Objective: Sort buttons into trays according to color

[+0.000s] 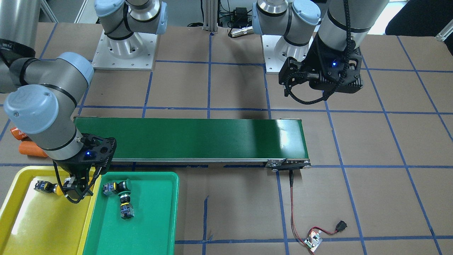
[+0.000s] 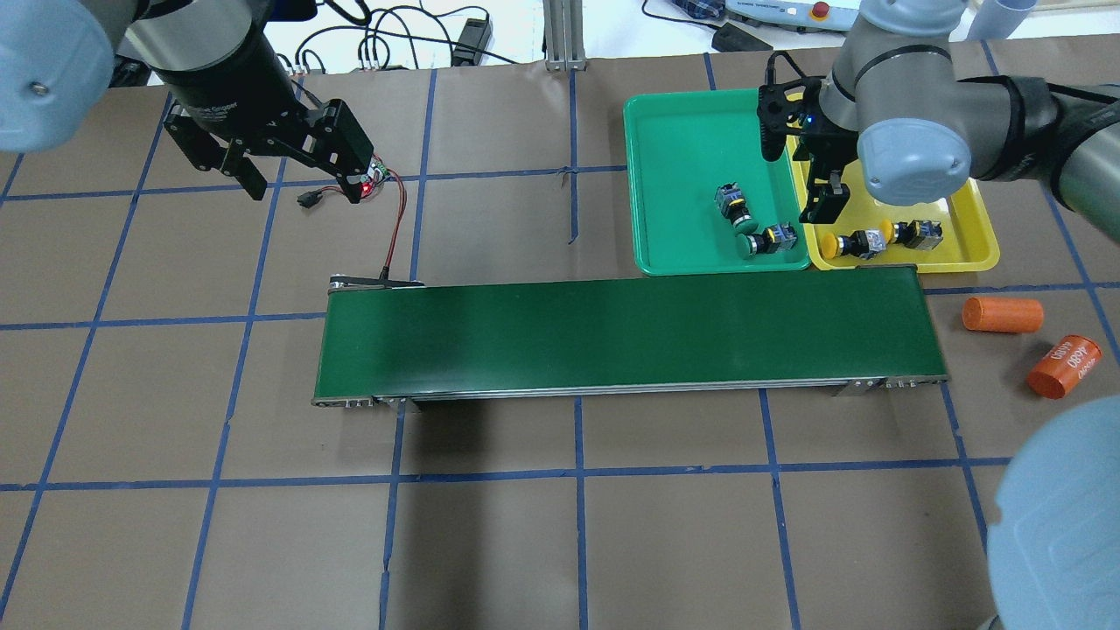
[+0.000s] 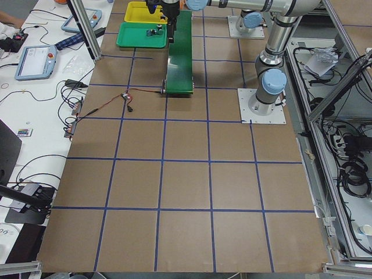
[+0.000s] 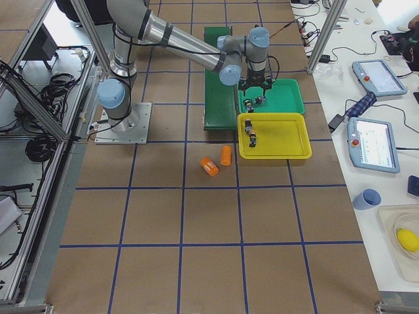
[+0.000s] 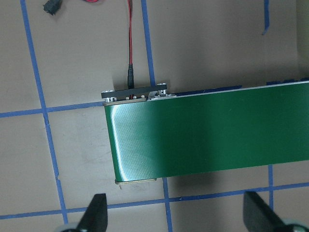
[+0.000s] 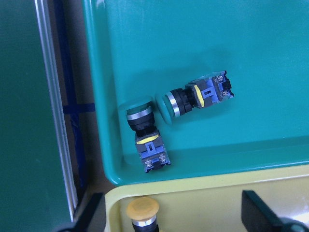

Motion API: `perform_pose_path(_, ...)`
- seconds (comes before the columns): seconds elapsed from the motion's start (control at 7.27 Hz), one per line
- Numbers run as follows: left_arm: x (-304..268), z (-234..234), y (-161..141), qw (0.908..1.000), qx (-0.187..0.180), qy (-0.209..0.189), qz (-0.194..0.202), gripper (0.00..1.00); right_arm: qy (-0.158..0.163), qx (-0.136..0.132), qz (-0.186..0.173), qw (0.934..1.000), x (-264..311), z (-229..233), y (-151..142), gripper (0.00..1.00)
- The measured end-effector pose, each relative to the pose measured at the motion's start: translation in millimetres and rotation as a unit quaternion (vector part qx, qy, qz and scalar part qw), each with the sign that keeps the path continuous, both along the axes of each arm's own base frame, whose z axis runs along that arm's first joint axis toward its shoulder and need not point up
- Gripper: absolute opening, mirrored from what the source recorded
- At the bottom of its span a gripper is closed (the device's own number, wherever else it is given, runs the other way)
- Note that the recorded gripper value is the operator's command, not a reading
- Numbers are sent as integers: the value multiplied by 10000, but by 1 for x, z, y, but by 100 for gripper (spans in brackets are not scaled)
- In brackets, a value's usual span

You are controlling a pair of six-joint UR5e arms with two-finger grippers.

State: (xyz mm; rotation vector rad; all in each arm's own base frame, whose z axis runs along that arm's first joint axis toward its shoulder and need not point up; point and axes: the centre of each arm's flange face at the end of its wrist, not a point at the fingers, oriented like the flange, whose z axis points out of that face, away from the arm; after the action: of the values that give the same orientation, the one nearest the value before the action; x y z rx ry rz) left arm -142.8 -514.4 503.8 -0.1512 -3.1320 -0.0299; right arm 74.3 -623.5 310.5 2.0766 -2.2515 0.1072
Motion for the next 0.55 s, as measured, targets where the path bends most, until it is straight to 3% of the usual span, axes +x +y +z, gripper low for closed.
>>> perform_pose_path(0.28,0,0,0,10000,2,-1,1,100,-118,-4,-572,9983,6,75,25,100)
perform_pose_path(0.41,0,0,0,10000,0,-3,1,100,-194,-154,-1000,9947,10,110,43,100)
perform_pose_path(0.55,0,1,1,10000,-7,-7,0,100,-366,-304,-1532,9870,15,140,60,100)
